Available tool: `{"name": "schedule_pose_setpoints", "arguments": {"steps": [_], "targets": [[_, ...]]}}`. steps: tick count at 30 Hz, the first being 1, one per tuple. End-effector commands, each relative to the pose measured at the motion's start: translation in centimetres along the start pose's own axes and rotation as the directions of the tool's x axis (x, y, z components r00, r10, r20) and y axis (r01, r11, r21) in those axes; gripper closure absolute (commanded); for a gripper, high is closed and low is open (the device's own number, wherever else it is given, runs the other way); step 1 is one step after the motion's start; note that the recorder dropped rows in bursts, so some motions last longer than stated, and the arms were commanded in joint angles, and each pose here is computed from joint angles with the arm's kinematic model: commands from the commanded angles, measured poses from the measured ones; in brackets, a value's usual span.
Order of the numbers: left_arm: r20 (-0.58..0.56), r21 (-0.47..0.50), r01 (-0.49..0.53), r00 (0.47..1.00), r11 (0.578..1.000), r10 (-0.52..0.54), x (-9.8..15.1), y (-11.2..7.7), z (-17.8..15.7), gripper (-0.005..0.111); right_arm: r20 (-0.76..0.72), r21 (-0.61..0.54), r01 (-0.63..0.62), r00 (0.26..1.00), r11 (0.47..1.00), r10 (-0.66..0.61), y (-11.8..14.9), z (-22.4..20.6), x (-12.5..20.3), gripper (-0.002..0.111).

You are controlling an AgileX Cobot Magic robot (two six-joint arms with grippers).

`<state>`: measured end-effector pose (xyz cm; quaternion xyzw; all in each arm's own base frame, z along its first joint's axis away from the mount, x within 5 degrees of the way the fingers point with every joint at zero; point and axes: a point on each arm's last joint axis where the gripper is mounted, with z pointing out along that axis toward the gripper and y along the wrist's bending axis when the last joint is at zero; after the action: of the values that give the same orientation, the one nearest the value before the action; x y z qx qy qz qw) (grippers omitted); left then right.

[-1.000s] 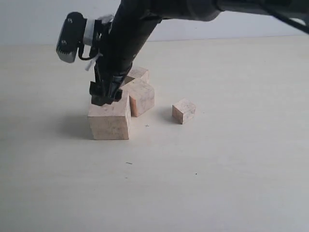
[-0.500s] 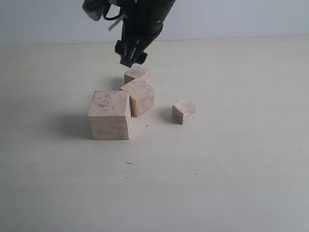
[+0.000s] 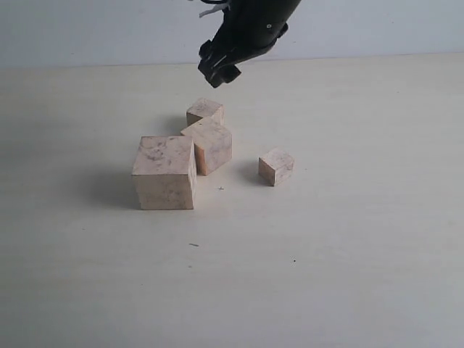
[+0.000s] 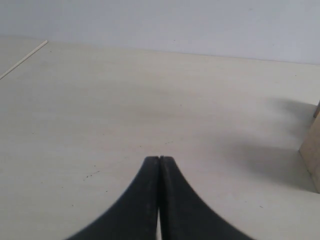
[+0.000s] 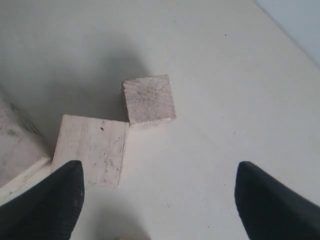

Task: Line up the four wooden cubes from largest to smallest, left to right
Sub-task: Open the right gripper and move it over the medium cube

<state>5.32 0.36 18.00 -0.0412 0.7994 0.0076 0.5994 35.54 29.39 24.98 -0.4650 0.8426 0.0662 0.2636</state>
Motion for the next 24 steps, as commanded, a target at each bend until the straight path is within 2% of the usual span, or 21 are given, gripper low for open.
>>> {"name": "schedule_pose_setpoints", "arguments": {"steps": [1,5,10,17,24], "targets": [[0.016,0.003,0.002,1.000,1.000,-0.002,-0.1,0.0,0.0,0.107,-0.066,-0.081,0.029,0.997,0.996,-0.035,0.5,1.2,0.7,0.032],[0.016,0.003,0.002,1.000,1.000,-0.002,-0.1,0.0,0.0,0.107,-0.093,-0.181,0.060,0.993,0.982,-0.078,1.4,2.1,1.2,0.032],[0.016,0.003,0.002,1.000,1.000,-0.002,-0.1,0.0,0.0,0.107,-0.130,-0.144,0.074,0.987,0.987,-0.093,1.0,2.5,1.6,0.032],[0.016,0.003,0.002,1.000,1.000,-0.002,-0.1,0.0,0.0,0.107,-0.126,-0.188,-0.056,0.991,0.980,0.033,1.1,2.6,1.8,0.021],[0.016,0.003,0.002,1.000,1.000,-0.002,-0.1,0.0,0.0,0.107,-0.123,-0.194,0.013,0.992,0.981,-0.038,1.4,3.9,3.0,0.022]]}}
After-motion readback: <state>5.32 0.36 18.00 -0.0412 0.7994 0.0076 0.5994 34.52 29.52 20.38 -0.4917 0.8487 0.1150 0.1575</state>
